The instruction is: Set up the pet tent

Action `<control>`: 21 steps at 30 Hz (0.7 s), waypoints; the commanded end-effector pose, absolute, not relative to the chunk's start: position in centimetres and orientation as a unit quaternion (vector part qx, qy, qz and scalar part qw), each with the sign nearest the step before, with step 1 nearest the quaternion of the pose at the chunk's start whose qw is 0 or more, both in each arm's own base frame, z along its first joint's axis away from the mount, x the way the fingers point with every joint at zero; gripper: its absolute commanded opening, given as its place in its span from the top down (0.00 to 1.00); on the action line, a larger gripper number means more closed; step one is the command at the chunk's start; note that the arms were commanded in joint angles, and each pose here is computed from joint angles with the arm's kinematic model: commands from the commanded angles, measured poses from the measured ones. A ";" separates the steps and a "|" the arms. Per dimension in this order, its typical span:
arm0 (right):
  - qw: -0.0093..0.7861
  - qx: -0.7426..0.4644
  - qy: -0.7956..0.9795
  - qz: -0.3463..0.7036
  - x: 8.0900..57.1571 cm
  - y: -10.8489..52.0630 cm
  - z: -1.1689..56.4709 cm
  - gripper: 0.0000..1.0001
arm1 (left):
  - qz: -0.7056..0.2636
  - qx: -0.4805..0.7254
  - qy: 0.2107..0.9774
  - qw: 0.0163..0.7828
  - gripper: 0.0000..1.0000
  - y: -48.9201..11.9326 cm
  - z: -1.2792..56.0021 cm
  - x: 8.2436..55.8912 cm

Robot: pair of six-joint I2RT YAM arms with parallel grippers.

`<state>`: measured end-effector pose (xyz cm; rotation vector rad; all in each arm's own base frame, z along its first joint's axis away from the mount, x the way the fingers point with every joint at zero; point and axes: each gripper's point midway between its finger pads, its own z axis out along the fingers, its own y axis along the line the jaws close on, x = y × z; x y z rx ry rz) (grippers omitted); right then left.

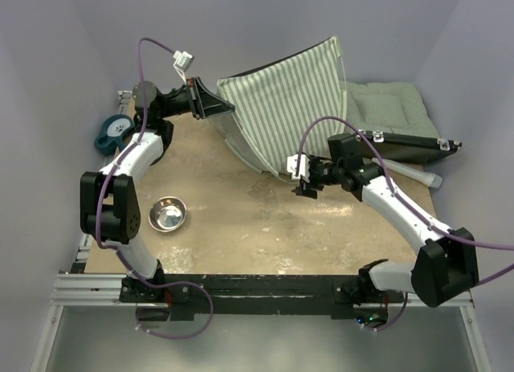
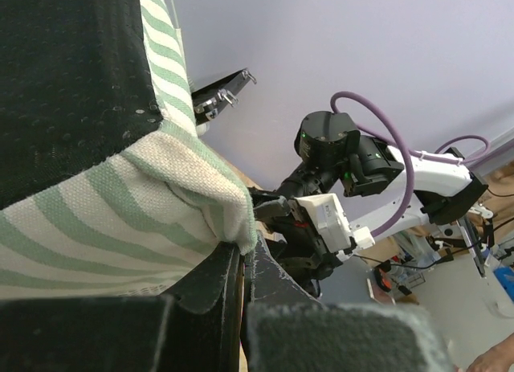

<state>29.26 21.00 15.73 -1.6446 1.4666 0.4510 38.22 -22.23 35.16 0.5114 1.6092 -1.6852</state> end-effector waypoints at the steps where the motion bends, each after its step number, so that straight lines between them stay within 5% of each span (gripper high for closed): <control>1: 0.452 -0.654 0.581 0.174 29.6 21.0 16.2 0.33 | -0.646 0.228 0.606 0.403 1.00 -22.0 36.8 38.5; 8: 0.422 -0.667 0.581 0.198 30.7 22.1 13.8 0.48 | -0.647 0.227 0.606 0.404 1.00 -22.0 37.0 38.8; 15: 0.418 -0.663 0.585 0.208 31.1 23.3 12.0 0.51 | -0.644 0.226 0.604 0.412 1.00 -21.9 37.0 38.9; 20: 0.432 -0.626 0.600 0.247 32.8 25.3 14.4 0.68 | -0.637 0.238 0.601 0.420 1.00 -21.8 37.0 38.5; 21: 0.439 -0.617 0.600 0.256 33.0 25.7 15.6 0.79 | -0.637 0.236 0.603 0.418 0.94 -21.8 36.8 38.6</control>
